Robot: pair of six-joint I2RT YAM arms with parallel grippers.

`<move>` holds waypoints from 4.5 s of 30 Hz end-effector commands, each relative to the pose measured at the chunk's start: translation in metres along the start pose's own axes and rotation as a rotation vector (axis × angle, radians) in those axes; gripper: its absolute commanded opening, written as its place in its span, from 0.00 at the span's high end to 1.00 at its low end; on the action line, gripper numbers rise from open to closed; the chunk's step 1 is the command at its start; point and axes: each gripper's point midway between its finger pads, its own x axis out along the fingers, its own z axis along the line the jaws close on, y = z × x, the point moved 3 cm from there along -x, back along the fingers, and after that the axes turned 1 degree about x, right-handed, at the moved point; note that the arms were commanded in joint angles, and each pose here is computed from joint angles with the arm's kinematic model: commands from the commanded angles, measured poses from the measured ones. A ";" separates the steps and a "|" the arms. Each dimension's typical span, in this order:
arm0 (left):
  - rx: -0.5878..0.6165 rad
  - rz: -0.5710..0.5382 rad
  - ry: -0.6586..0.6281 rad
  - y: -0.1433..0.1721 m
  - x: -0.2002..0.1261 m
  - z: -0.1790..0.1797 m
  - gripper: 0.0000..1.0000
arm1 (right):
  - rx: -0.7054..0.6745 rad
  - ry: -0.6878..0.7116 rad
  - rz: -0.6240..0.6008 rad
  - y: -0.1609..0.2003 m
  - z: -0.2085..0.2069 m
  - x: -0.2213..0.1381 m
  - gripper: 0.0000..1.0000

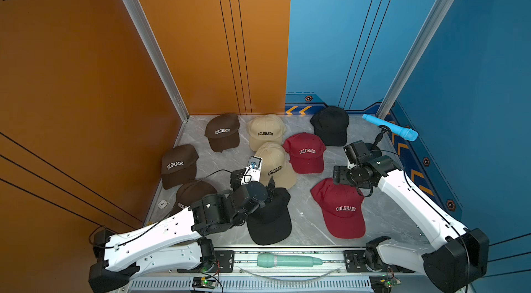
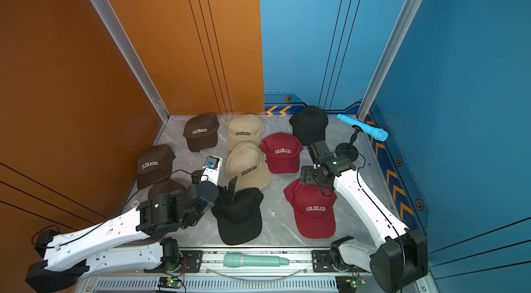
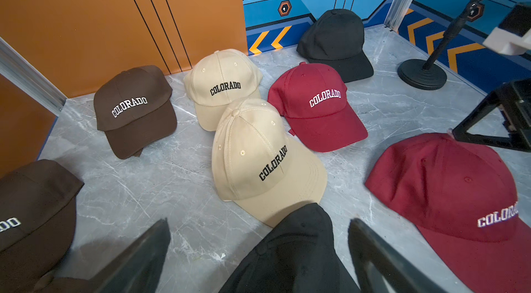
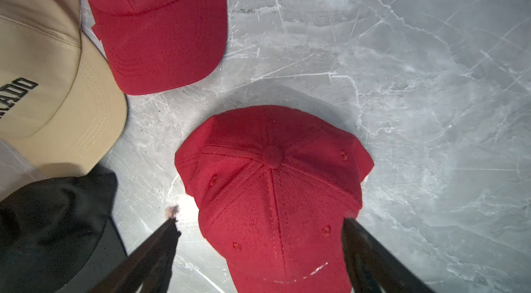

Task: Stack the baseball caps by color
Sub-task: Pick up the baseball cap from the center of the board.

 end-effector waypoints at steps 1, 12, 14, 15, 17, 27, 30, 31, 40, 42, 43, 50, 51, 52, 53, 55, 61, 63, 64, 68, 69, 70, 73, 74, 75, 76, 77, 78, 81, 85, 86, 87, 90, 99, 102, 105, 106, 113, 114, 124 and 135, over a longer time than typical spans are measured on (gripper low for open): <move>-0.022 0.015 -0.001 -0.002 -0.003 0.004 0.02 | -0.022 -0.026 -0.021 -0.001 0.001 -0.008 0.09; -0.073 0.058 -0.064 0.017 -0.003 0.021 0.02 | -0.007 -0.025 0.025 0.004 0.002 0.001 0.13; -0.075 0.062 -0.072 0.019 -0.002 0.025 0.02 | 0.007 -0.016 0.018 0.005 0.001 -0.001 0.15; -0.074 0.065 -0.068 0.019 -0.002 0.026 0.02 | 0.013 -0.011 0.017 0.005 0.000 -0.001 0.15; -0.068 0.074 -0.064 0.018 0.000 0.028 0.02 | 0.024 0.004 0.016 0.006 -0.002 -0.006 0.15; -0.108 0.097 0.009 0.023 0.012 0.021 0.02 | 0.008 0.090 0.098 0.007 -0.006 0.003 0.17; -0.103 0.095 0.022 0.027 0.017 0.017 0.02 | 0.015 0.099 0.120 0.001 -0.008 0.011 0.19; -0.103 0.099 0.028 0.028 0.019 0.015 0.02 | 0.014 0.107 0.131 -0.001 -0.008 0.014 0.19; -0.085 0.156 0.045 0.040 0.032 0.002 0.02 | 0.029 0.108 0.184 -0.009 -0.007 0.033 0.23; -0.090 0.157 0.055 0.041 0.034 -0.001 0.02 | 0.029 0.109 0.191 -0.009 -0.009 0.035 0.23; -0.093 0.156 0.059 0.041 0.034 -0.002 0.02 | 0.029 0.112 0.190 -0.010 -0.010 0.036 0.23; -0.093 0.148 0.060 0.038 0.040 -0.006 0.02 | 0.046 0.092 0.221 -0.018 -0.015 0.049 0.31; -0.093 0.149 0.060 0.038 0.040 -0.007 0.02 | 0.051 0.085 0.224 -0.019 -0.015 0.050 0.32; -0.093 0.148 0.061 0.038 0.040 -0.007 0.02 | 0.058 0.072 0.229 -0.020 -0.014 0.052 0.33; -0.093 0.149 0.059 0.038 0.041 -0.007 0.02 | 0.061 0.061 0.233 -0.021 -0.012 0.054 0.33; -0.092 0.153 0.058 0.039 0.043 -0.008 0.02 | 0.066 0.049 0.242 -0.023 -0.008 0.057 0.33; -0.088 0.160 0.060 0.040 0.044 -0.009 0.02 | 0.060 0.056 0.246 -0.017 -0.003 0.050 0.20; -0.091 0.159 0.060 0.039 0.044 -0.008 0.02 | 0.051 0.074 0.234 -0.014 -0.005 0.044 0.19; -0.091 0.159 0.062 0.039 0.044 -0.008 0.02 | 0.048 0.086 0.235 -0.011 -0.007 0.041 0.17; -0.091 0.159 0.074 0.038 0.045 -0.010 0.02 | 0.042 0.117 0.255 0.002 -0.014 0.040 0.14; -0.093 0.158 0.077 0.038 0.045 -0.011 0.02 | 0.041 0.118 0.263 0.005 -0.014 0.040 0.14; -0.090 0.160 0.081 0.038 0.045 -0.012 0.02 | 0.042 0.121 0.267 0.006 -0.015 0.041 0.14; -0.095 0.161 0.086 0.038 0.045 -0.012 0.02 | 0.029 0.140 0.273 0.010 -0.015 0.043 0.14; -0.095 0.160 0.087 0.039 0.045 -0.012 0.02 | 0.025 0.147 0.275 0.010 -0.016 0.044 0.14; -0.097 0.160 0.088 0.039 0.044 -0.012 0.02 | 0.019 0.152 0.278 0.011 -0.016 0.046 0.14; -0.099 0.159 0.086 0.039 0.044 -0.011 0.02 | 0.016 0.153 0.285 0.012 -0.015 0.047 0.14; -0.100 0.157 0.087 0.039 0.043 -0.011 0.02 | 0.014 0.154 0.293 0.013 -0.015 0.049 0.14; -0.104 0.157 0.086 0.040 0.043 -0.010 0.02 | 0.010 0.156 0.298 0.013 -0.015 0.050 0.14; -0.109 0.152 0.085 0.040 0.042 -0.008 0.02 | -0.002 0.158 0.310 0.015 -0.013 0.054 0.15; -0.117 0.145 0.084 0.040 0.041 -0.007 0.02 | -0.013 0.162 0.322 0.019 -0.011 0.058 0.16; -0.116 0.145 0.084 0.040 0.041 -0.007 0.02 | -0.014 0.164 0.325 0.020 -0.012 0.060 0.17; -0.116 0.144 0.084 0.040 0.041 -0.007 0.02 | -0.014 0.164 0.329 0.021 -0.012 0.061 0.18; -0.115 0.145 0.081 0.040 0.041 -0.006 0.02 | -0.013 0.161 0.337 0.024 -0.012 0.064 0.22; -0.121 0.136 0.080 0.037 0.040 -0.004 0.02 | -0.015 0.149 0.349 0.026 -0.010 0.070 0.46; -0.125 0.122 0.080 0.034 0.036 -0.001 0.02 | -0.016 0.141 0.356 0.025 -0.007 0.073 0.56; -0.129 0.114 0.075 0.033 0.033 0.003 0.02 | -0.011 0.132 0.359 0.024 -0.005 0.075 0.63; -0.131 0.109 0.074 0.033 0.032 0.004 0.02 | -0.012 0.127 0.358 0.024 -0.003 0.075 0.64; -0.144 0.117 0.070 0.035 0.036 0.005 0.02 | -0.020 0.116 0.338 0.021 0.002 0.069 0.73; -0.143 0.119 0.073 0.035 0.037 0.004 0.02 | -0.022 0.119 0.337 0.021 0.002 0.069 0.74; -0.137 0.128 0.069 0.037 0.039 0.003 0.02 | -0.032 0.106 0.260 0.006 0.008 0.039 0.76; -0.130 0.130 0.082 0.034 0.041 -0.001 0.02 | -0.051 0.037 0.085 -0.040 0.032 -0.014 0.78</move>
